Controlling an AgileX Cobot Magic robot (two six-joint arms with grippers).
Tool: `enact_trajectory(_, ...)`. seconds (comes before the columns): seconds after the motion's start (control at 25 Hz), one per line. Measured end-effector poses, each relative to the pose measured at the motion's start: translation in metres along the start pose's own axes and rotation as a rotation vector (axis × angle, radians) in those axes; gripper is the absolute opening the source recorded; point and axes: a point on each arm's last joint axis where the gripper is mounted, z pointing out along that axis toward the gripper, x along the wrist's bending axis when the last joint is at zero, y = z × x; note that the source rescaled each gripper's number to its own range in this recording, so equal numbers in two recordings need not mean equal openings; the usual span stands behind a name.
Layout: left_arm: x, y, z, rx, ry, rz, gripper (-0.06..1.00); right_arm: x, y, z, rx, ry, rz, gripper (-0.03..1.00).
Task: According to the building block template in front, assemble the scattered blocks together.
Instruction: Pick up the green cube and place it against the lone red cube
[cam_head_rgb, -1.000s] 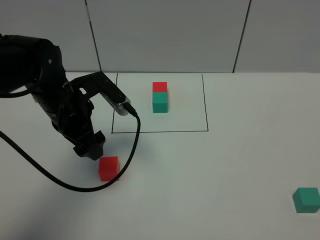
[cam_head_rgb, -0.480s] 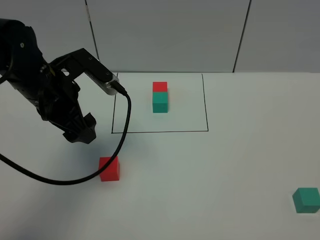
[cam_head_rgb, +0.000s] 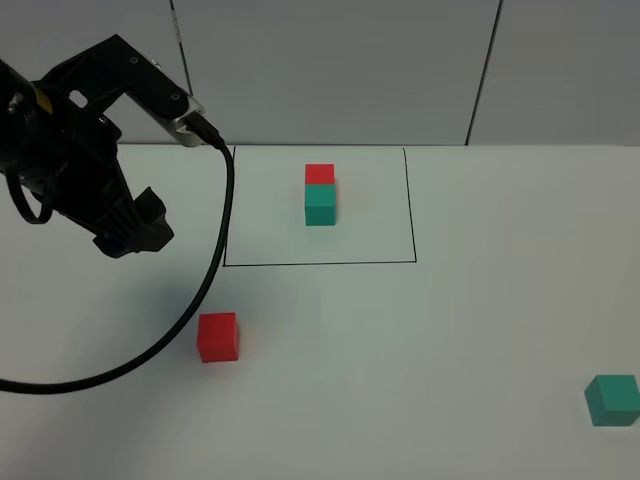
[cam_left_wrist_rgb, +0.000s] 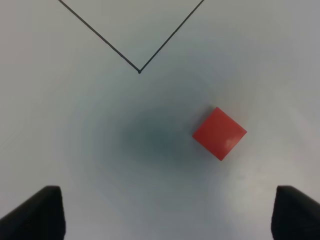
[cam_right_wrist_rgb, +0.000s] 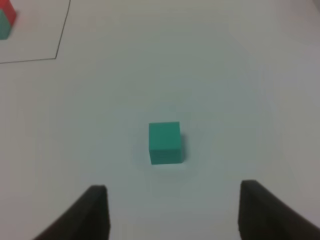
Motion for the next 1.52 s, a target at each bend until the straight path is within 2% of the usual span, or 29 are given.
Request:
enact_trajectory(0.24, -0.004, -0.023, 0.008, 0.008, 0.084, 0.026, 0.84, 0.000, 0.000, 0.000, 0.000, 0.000, 0.000, 0.39)
enact_trajectory(0.44, -0.010, -0.039, 0.003, -0.060, 0.153, -0.011, 0.84, 0.000, 0.000, 0.000, 0.000, 0.000, 0.000, 0.39)
enact_trajectory(0.68, -0.024, -0.065, -0.001, -0.084, 0.169, -0.021, 0.84, 0.000, 0.000, 0.000, 0.000, 0.000, 0.000, 0.39)
enact_trajectory(0.88, -0.037, -0.087, -0.017, -0.151, 0.218, -0.030, 0.84, 0.000, 0.000, 0.000, 0.000, 0.000, 0.000, 0.39)
enact_trajectory(1.2, -0.058, -0.121, -0.042, -0.235, 0.255, -0.061, 0.84, 0.000, 0.000, 0.000, 0.000, 0.000, 0.000, 0.39)
enact_trajectory(1.52, -0.074, -0.151, -0.046, -0.254, 0.266, -0.095, 0.84, 0.000, 0.000, 0.000, 0.000, 0.000, 0.000, 0.39)
